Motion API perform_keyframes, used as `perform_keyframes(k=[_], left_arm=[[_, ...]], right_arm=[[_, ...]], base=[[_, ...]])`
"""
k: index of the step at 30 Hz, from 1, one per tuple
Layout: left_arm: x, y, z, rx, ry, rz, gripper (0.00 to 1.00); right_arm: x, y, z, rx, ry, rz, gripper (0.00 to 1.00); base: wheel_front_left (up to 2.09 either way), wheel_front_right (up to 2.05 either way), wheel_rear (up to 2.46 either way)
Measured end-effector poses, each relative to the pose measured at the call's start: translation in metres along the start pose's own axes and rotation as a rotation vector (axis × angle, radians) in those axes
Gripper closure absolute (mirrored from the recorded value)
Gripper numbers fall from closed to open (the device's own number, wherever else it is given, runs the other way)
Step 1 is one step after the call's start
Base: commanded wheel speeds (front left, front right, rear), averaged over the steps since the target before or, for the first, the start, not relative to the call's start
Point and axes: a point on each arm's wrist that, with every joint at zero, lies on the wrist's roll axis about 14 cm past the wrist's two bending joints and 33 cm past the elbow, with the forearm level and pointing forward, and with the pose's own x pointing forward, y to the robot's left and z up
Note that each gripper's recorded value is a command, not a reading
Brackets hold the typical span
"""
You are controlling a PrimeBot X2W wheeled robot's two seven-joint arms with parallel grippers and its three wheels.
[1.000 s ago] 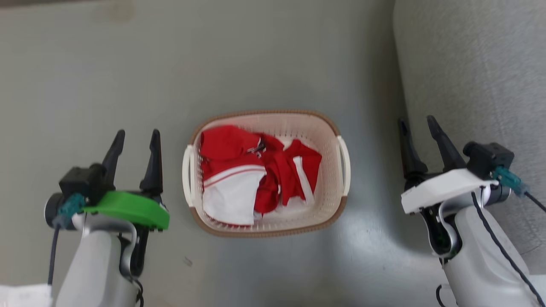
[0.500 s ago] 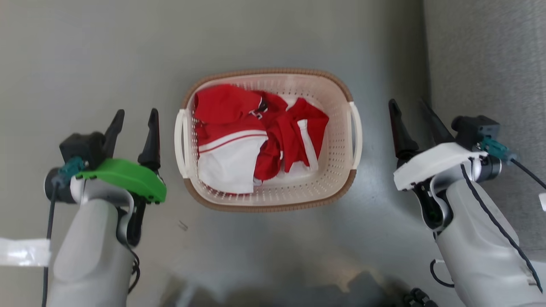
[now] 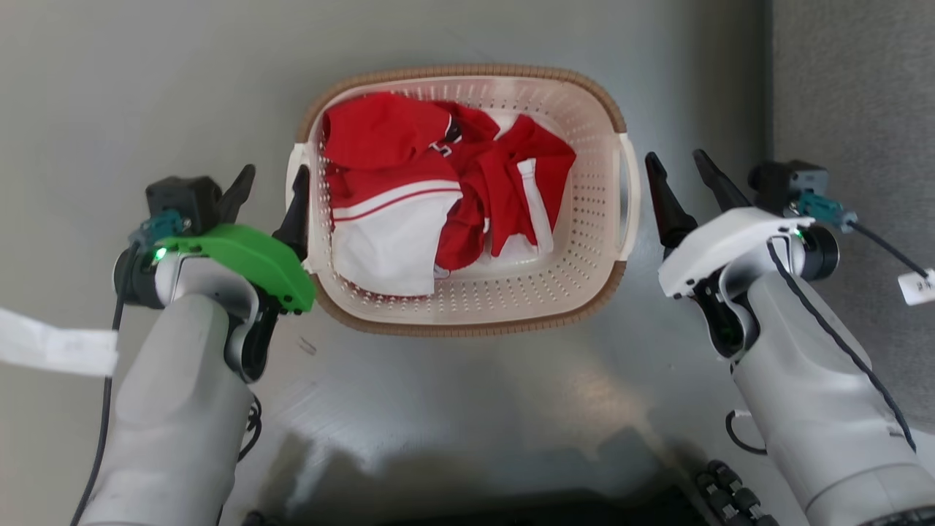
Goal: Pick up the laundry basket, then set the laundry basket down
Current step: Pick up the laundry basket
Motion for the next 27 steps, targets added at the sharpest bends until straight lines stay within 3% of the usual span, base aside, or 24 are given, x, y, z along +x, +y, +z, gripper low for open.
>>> perform_keyframes(k=[21, 27], left_arm=[[0.032, 0.026, -0.08, -0.064, 0.297, 0.039, 0.0], [0.036, 0.027, -0.082, -0.058, 0.31, 0.037, 0.0]], right_arm=[[0.039, -0.001, -0.067, -0.014, 0.246, 0.043, 0.0], [0.043, 0.005, -0.075, -0.007, 0.27, 0.063, 0.0]], base=[[0.0, 0.0, 0.0], [0.0, 0.0, 0.0]])
